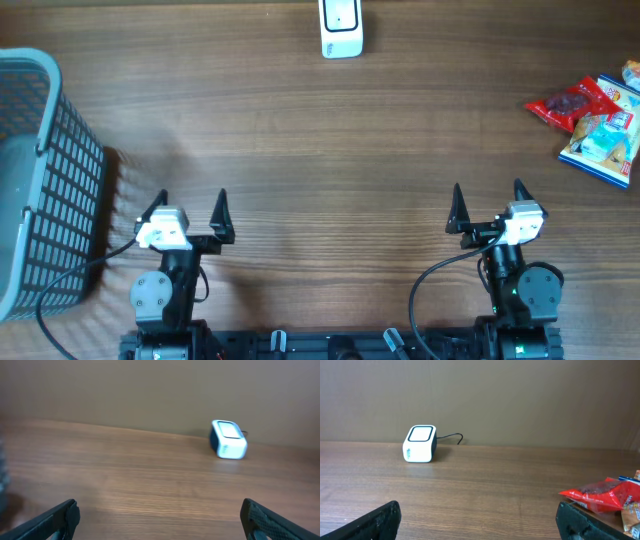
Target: Scan the item barcode
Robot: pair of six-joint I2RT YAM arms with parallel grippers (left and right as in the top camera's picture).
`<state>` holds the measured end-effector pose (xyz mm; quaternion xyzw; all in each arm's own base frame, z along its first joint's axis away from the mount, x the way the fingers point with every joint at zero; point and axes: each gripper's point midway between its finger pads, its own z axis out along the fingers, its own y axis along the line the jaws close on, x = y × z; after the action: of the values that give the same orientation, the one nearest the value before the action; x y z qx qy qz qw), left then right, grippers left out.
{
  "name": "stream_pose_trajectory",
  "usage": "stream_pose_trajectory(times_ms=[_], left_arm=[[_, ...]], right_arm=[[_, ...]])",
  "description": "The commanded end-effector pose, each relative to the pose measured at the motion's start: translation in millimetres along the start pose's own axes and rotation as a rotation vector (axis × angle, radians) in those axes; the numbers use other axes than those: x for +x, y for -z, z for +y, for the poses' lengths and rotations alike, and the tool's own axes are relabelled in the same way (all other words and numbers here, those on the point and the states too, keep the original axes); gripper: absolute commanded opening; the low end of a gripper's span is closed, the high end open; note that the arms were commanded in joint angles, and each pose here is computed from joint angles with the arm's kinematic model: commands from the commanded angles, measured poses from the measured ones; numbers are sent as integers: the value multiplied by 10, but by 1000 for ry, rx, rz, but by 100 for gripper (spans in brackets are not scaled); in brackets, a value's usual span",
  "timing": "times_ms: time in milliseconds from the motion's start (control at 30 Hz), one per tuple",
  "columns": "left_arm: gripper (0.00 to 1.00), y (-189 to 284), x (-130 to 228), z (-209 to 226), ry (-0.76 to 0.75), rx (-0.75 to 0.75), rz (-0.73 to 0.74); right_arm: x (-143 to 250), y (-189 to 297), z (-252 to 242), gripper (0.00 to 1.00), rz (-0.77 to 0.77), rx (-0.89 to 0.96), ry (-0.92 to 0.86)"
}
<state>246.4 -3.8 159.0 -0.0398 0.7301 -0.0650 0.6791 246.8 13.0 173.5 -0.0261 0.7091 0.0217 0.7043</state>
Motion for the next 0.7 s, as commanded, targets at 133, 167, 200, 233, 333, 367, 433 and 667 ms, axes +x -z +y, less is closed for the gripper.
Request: stream_pose_trajectory(times_ms=[133,167,200,233,333,367,433,667], left_arm=[[100,24,-25,264,1,-150,-21],[100,17,-9,217,-38,-122,-11],[100,11,4,163,-89,-91,-2],[100,11,6,156,-123,-87,0],[100,14,0,193,-249,-109,5],[100,16,-4,209,-252,-119,4],[100,17,-6,216,-252,-123,4],[100,27,-22,283,-168,-162,-7]], right_arm=[[-19,4,20,100,-10,-9,18],[-19,4,20,100,-10,-9,18],[-19,4,20,100,-10,-9,18],[-19,4,20,100,-10,-9,18],[-19,4,20,100,-10,-9,17],[-19,4,20,100,-10,-9,18],[-19,4,20,100,-10,-9,18],[-19,4,20,100,-10,-9,18]])
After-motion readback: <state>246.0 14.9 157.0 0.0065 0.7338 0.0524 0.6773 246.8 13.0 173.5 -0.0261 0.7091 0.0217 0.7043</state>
